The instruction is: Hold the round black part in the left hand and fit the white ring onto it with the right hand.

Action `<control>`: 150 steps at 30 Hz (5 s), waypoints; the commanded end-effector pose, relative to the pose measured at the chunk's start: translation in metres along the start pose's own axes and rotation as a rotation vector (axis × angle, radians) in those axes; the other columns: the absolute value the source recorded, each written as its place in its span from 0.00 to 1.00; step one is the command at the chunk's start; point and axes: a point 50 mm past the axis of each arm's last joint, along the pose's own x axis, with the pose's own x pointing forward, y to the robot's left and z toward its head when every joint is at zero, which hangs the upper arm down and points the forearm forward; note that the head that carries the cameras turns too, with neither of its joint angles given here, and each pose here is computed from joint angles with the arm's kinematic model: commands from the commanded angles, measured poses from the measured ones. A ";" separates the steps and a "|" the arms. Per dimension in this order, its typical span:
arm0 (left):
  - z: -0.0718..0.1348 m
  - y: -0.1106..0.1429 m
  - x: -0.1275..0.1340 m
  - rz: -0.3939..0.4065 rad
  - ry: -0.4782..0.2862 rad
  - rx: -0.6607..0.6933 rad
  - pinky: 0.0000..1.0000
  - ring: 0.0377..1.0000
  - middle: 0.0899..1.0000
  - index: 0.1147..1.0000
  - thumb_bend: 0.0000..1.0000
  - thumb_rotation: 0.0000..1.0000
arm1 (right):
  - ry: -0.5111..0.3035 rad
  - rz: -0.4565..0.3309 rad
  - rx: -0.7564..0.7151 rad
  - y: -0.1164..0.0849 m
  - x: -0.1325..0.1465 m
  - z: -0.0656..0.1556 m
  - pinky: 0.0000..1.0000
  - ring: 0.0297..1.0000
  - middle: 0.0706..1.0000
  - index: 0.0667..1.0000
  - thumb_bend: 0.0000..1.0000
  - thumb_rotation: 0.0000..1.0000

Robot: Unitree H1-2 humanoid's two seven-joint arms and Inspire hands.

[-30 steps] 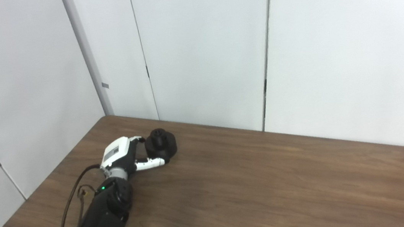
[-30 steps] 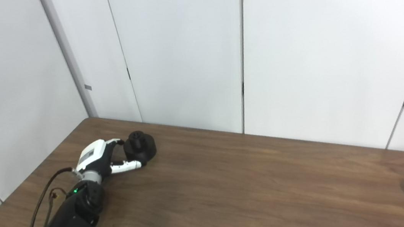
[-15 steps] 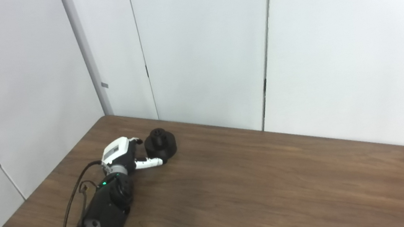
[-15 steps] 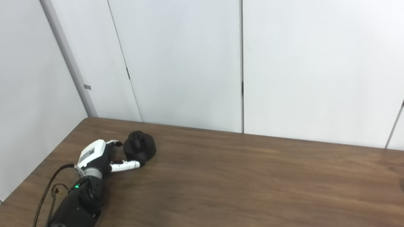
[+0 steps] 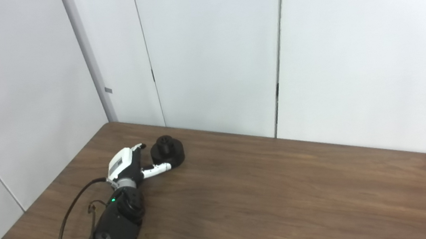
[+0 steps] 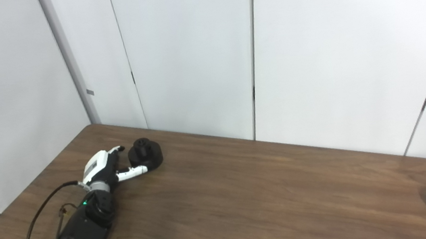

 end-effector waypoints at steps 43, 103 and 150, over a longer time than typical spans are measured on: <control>0.038 -0.037 0.007 -0.042 -0.038 0.049 1.00 0.98 0.93 0.85 1.00 0.52 | -0.016 0.005 -0.027 -0.003 -0.012 0.012 1.00 1.00 0.99 0.99 0.67 1.00; 0.073 -0.005 -0.080 0.048 -0.473 -0.090 1.00 0.89 0.77 0.42 0.52 0.06 | -0.034 0.064 -0.063 0.013 -0.007 0.014 1.00 1.00 0.99 1.00 0.74 1.00; 0.091 -0.056 -0.299 -0.429 -0.726 -0.157 1.00 0.94 0.81 0.42 0.51 0.06 | -0.051 0.048 -0.067 0.080 0.007 0.063 0.99 0.96 0.93 0.95 0.66 1.00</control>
